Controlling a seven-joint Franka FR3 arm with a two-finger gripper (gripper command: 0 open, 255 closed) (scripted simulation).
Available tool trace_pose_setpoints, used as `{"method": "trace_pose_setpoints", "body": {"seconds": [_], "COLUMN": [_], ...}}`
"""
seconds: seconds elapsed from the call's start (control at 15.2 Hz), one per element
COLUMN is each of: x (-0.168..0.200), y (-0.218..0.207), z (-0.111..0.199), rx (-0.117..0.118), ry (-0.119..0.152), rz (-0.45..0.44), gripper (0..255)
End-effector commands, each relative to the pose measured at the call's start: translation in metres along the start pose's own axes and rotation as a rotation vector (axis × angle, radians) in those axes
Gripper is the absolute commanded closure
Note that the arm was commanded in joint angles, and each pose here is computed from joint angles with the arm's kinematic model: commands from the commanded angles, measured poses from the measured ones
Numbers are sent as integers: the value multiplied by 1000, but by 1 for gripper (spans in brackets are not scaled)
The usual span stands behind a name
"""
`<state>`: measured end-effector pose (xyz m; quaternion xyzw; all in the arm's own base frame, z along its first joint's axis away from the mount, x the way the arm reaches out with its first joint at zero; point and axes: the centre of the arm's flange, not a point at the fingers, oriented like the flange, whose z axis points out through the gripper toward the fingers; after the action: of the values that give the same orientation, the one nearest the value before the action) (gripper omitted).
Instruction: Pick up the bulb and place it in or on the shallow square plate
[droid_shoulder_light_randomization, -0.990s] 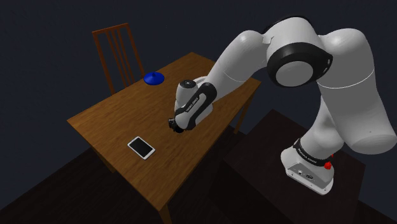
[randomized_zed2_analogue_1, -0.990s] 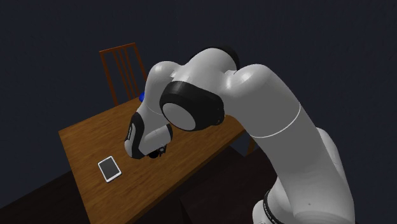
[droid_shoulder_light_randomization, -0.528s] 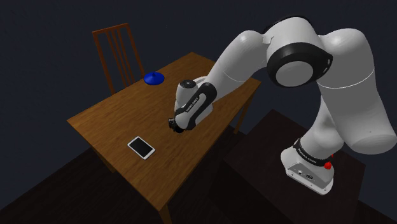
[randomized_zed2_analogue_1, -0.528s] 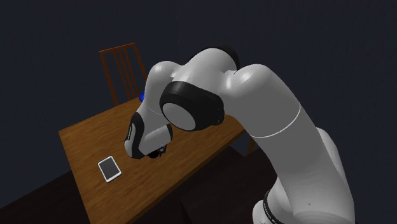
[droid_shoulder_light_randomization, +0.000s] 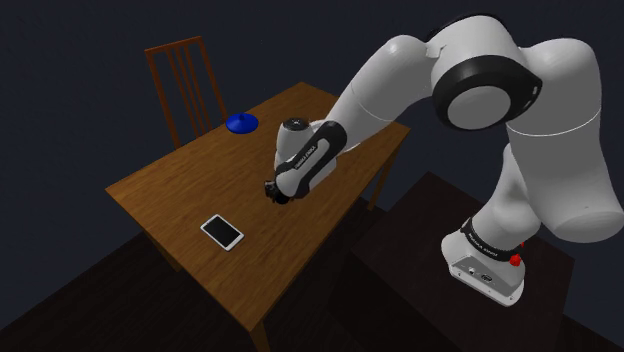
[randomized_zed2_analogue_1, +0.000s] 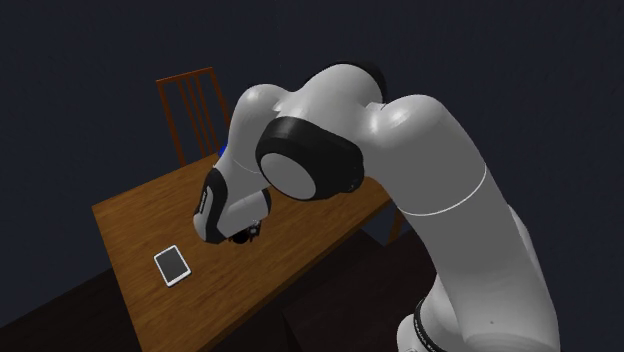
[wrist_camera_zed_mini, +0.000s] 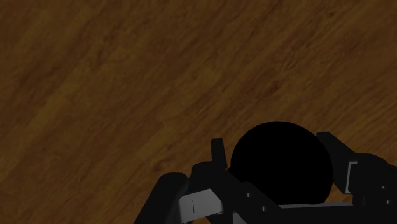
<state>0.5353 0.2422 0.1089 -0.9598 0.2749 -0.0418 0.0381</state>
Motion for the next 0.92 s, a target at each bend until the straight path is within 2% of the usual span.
{"method": "trace_pose_setpoints", "body": {"seconds": [0.0,0.79,0.86], "x": [1,4,15], "y": [-2,-8,0], "z": [-11,-71,-71], "rx": [0,0,0], "ry": [0,0,0], "rz": [0,0,0], "gripper": [255,255,255]}}
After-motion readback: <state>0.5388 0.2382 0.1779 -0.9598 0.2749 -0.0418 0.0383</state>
